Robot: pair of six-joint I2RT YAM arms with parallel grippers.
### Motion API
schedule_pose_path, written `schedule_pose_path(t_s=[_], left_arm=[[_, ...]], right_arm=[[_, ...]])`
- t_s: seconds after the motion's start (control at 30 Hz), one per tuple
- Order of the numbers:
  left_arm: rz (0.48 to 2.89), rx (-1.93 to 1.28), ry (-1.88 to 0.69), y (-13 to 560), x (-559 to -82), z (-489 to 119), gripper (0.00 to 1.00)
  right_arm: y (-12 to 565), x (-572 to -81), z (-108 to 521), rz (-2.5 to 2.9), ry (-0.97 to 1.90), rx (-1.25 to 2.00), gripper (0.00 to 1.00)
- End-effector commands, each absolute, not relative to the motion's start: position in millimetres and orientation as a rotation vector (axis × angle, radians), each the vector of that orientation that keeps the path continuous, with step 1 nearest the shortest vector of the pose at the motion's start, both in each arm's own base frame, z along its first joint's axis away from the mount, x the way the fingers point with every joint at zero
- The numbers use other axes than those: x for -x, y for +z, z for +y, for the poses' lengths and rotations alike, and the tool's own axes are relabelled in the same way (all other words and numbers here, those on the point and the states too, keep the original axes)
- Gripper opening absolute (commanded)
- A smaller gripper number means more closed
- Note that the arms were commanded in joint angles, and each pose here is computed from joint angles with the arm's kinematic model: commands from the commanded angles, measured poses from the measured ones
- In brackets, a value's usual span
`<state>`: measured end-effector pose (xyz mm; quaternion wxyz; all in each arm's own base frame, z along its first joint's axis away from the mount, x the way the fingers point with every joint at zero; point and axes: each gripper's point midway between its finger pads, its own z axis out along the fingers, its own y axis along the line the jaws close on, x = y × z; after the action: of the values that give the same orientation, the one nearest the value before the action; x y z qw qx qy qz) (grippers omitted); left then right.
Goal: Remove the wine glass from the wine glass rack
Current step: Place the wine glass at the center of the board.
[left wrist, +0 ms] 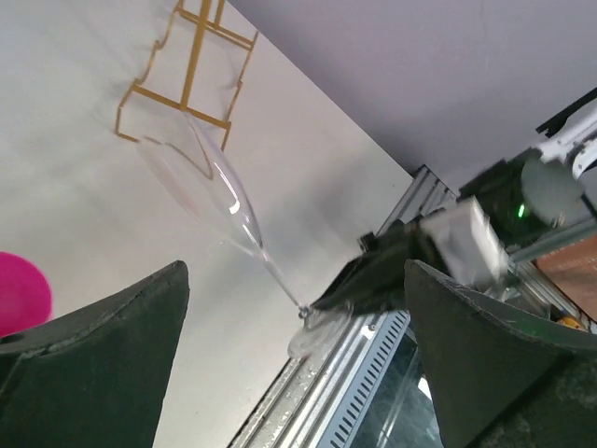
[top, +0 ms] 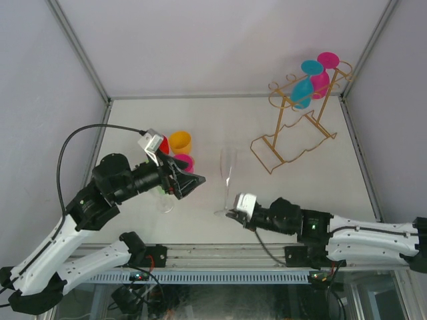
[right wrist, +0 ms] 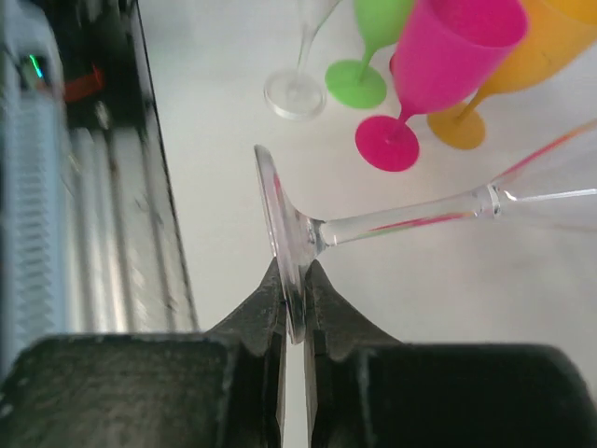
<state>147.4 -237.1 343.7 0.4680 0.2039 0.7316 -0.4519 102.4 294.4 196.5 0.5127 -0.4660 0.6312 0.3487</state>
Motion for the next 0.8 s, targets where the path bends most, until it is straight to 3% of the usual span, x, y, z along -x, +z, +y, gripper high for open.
schedule_pose_path(t_s=[0.0,0.27,0.5,0.77], left_arm=[[1.790,-0.439,-0.979,361,-163,-222,1.00],[1.860,-0.527,-0.959,348,-169,-237,1.00],[1.940,-0.650,-1.012,332,-168,-263,1.00],[2.003,-0.817,-1.051,317,-148,-265,0.79]], right_arm=[[172,-120,281,1.202,0.290,1.428,0.00],[145,-111,285,0.880,-0.062,1.620,0.00],[142,-104,296,0.744,-0.133,1.670,0.00],[138,-104,294,0.748,-0.140,1.682,0.00]])
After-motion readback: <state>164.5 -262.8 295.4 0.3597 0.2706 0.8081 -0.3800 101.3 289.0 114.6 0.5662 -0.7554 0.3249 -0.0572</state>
